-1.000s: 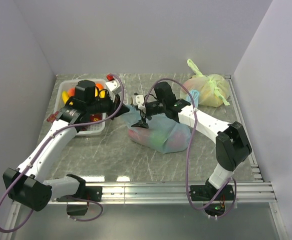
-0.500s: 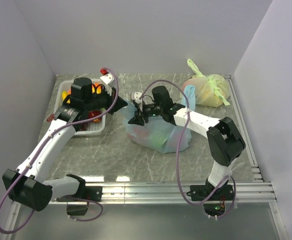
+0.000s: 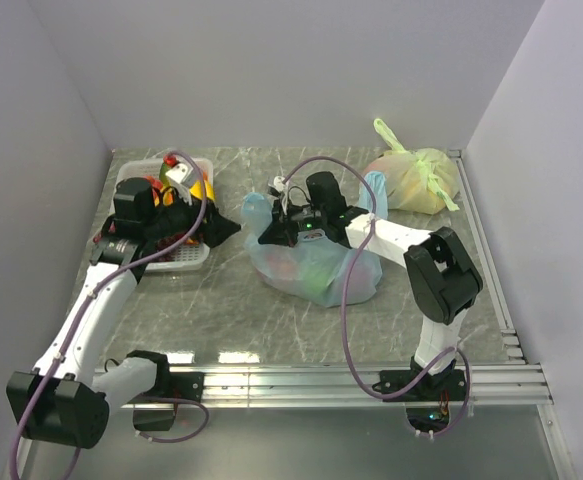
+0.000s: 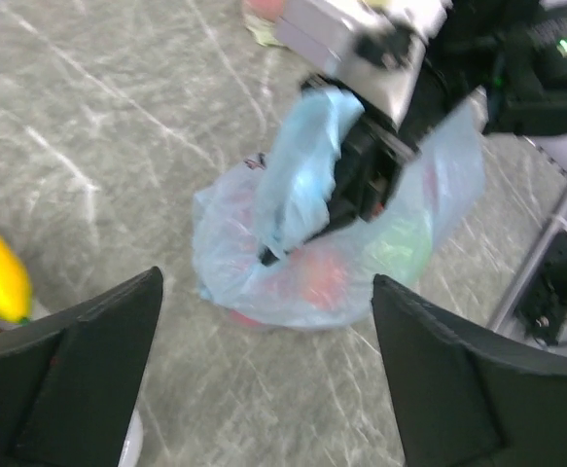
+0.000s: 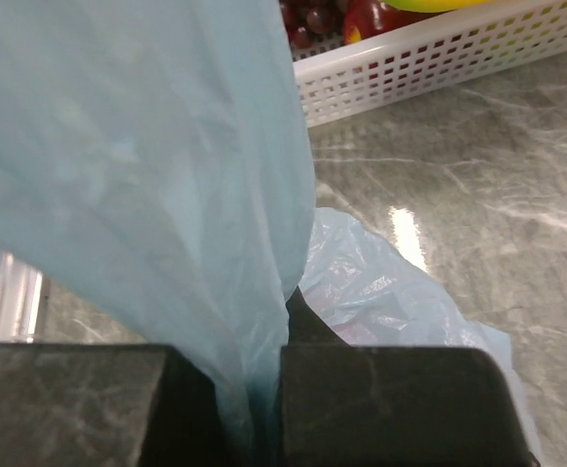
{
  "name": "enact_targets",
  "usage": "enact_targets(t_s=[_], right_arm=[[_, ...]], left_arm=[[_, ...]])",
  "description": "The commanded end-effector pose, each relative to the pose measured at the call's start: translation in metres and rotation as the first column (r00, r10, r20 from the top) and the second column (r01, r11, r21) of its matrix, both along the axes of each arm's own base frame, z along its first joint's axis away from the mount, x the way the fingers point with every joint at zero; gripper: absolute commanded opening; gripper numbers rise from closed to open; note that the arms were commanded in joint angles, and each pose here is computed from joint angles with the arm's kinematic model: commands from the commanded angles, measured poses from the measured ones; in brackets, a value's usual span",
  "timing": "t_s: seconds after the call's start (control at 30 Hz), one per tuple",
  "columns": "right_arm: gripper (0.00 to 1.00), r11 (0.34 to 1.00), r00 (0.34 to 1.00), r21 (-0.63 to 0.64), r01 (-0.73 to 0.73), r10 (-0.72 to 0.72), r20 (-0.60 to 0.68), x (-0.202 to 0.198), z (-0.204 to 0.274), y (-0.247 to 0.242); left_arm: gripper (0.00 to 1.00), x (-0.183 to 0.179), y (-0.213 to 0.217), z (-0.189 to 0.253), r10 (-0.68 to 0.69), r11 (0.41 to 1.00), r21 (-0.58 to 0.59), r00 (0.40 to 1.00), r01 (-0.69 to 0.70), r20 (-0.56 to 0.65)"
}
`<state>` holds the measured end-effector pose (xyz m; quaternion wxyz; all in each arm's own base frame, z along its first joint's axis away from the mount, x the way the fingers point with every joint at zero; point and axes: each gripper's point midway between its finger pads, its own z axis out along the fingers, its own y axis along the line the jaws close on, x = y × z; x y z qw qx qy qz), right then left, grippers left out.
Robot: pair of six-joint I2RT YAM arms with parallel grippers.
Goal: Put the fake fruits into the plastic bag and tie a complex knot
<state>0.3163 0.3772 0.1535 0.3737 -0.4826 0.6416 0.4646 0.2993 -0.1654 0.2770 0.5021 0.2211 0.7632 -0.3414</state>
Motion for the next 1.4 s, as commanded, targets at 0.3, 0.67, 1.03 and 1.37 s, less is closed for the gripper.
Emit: enact_targets(t_s=[0.3, 0.67, 1.03, 1.37], right_arm=[[0.02, 0.995, 0.998, 0.083, -0.057, 0.057, 0.001, -0.014, 0.043, 0.002], [0.15, 0.999, 1.0, 0.037, -0.019, 0.02, -0.014, -0.015, 0.038, -0.002], [0.77, 0.988, 0.984, -0.035, 0.15, -0.145, 0.104, 0.02, 0.085, -0.053], [0.82, 0.899, 0.9, 0.106, 0.426, -0.433, 0.051, -0.006, 0.184, -0.15]], left_arm=[[0.96, 0.013, -0.04, -0.017, -0.22, 0.973, -0.052, 0.969, 0.227, 0.11], [0.33, 0.019, -0.082, -0.023, -0.31, 0.935, -0.139, 0.943, 0.326, 0.123], [0.0, 0.002, -0.073, -0.053, -0.315, 0.945, -0.078, 0.948, 0.318, 0.045], [0.0, 0.006, -0.071, -0.066, -0.3, 0.951, -0.071, 0.954, 0.299, 0.004]])
